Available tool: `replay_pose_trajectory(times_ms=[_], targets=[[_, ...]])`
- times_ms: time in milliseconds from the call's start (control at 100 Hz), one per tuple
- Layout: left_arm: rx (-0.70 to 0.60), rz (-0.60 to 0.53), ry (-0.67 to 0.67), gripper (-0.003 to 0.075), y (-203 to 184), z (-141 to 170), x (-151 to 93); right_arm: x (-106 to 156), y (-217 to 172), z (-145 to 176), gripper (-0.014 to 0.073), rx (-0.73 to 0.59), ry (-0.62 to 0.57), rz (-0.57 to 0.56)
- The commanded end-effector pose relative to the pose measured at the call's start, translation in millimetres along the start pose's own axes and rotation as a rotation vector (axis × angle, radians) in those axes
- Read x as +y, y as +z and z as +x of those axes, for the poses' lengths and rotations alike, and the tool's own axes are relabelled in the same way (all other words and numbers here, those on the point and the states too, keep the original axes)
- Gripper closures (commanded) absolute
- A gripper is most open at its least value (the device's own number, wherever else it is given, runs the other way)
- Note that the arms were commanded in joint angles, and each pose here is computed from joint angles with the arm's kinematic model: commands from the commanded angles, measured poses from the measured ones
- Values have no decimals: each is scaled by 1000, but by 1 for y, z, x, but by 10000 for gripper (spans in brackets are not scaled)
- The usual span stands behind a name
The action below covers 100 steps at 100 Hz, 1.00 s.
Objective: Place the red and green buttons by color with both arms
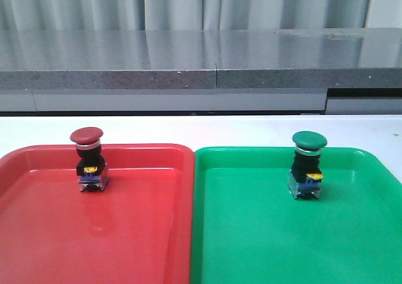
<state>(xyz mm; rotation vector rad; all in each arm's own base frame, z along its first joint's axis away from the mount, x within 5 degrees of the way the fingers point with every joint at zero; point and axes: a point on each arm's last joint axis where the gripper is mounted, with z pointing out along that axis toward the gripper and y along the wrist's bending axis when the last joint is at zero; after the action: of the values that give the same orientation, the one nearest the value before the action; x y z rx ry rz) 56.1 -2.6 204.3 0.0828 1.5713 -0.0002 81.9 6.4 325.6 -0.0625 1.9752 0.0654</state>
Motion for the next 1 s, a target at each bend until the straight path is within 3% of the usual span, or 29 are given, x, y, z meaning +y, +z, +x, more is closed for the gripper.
replay_pose_trajectory(times_ms=[0,90,170,450,540,990], targets=[[-70,3,-15,739,-1,5,-1,-4,-12,-4,15,-101,-22,14],[-70,3,-15,739,-1,5,-1,-6,-18,2,30,-127,-17,12],[-70,3,-15,739,-1,5,-1,-7,-22,5,102,-143,-14,11],[-70,3,-15,739,-1,5,-1,-7,-23,4,554,-155,-14,7],[-70,3,-15,739,-1,5,-1,-7,-23,4,662,-155,-14,7],[-70,3,-15,739,-1,5,-1,-7,-23,4,663,-155,-14,7]])
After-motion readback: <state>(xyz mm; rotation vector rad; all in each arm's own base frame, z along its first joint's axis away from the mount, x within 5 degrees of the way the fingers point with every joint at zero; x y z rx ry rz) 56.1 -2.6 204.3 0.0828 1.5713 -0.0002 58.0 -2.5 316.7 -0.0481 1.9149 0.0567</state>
